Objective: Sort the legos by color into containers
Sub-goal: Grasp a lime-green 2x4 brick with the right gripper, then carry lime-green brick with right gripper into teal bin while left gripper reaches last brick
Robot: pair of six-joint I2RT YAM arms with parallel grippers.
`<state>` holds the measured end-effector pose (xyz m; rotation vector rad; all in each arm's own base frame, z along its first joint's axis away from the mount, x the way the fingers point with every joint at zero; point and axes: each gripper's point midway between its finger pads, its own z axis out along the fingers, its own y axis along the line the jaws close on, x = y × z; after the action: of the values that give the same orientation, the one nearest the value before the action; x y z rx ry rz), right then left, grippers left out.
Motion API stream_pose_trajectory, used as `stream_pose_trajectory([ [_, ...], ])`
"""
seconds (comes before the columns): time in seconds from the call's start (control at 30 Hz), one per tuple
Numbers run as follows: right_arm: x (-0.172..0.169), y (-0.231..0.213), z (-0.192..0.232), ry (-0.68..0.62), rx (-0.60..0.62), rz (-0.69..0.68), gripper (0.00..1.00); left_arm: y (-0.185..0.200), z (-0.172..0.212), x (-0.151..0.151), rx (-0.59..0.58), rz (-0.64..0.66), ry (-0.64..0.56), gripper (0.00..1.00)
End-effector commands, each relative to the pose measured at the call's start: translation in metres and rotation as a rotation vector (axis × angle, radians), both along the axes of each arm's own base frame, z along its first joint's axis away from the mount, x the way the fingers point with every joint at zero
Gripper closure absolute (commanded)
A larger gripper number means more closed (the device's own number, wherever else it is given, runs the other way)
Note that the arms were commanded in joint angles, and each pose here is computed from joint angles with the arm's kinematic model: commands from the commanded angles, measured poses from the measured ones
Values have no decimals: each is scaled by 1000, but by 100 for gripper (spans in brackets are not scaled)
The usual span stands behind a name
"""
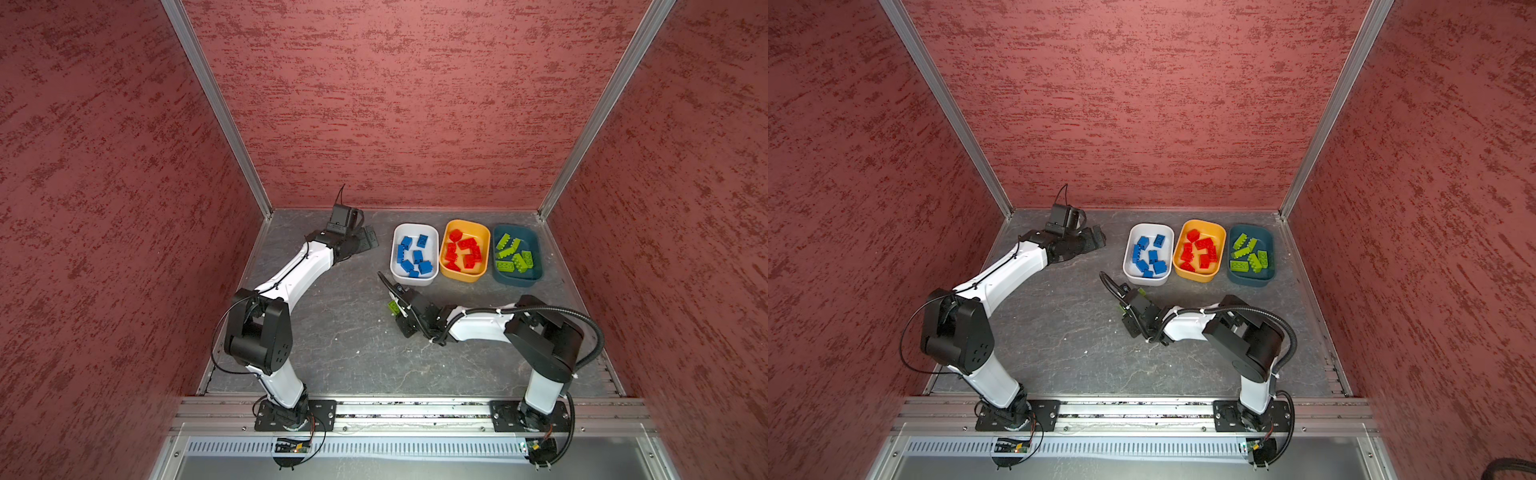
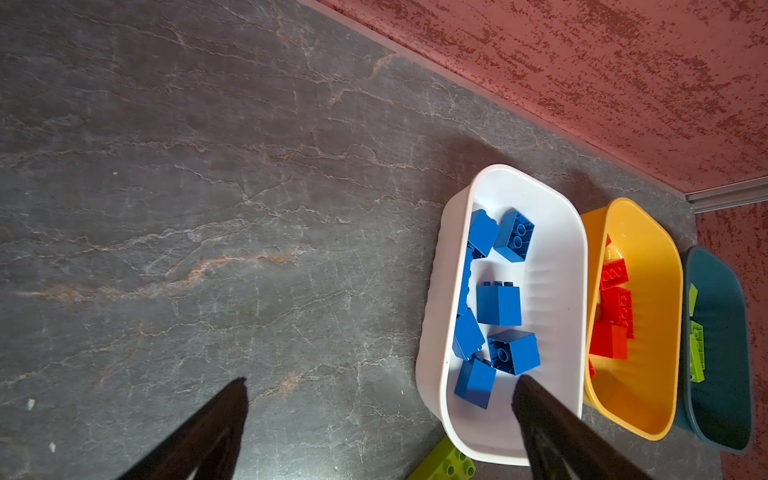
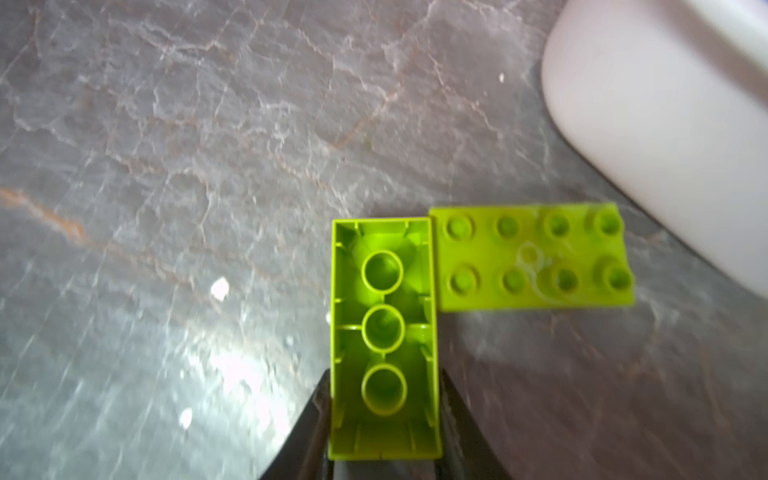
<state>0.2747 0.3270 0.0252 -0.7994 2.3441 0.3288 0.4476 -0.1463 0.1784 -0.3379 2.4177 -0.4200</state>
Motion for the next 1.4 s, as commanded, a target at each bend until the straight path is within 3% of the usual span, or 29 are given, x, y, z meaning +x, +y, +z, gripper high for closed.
stream_pose_trajectory([
  [0.0, -4, 1, 26, -45, 73, 11, 74, -5, -5, 2, -11, -5, 12, 0],
  [0.17, -13, -22, 44, -71, 109, -26, 76, -8, -9, 4, -9, -13, 25, 1],
  [0.37, -4, -71, 73, -135, 158, -162, 79, -16, -12, 6, -12, -30, 33, 1],
  [0.73, 45, -197, 129, -259, 255, -482, 80, -29, -15, 3, 4, -74, 40, 1],
  [0.83, 61, -237, 142, -286, 234, -584, 80, -26, -19, -5, 60, -66, 42, 0],
  [1.07, 103, -312, 159, -304, 340, -774, 80, -37, -44, -36, 100, -223, 30, 0],
  [1.37, 162, -358, 113, -83, 359, -777, 78, -59, -73, -76, 206, -453, 35, 3],
])
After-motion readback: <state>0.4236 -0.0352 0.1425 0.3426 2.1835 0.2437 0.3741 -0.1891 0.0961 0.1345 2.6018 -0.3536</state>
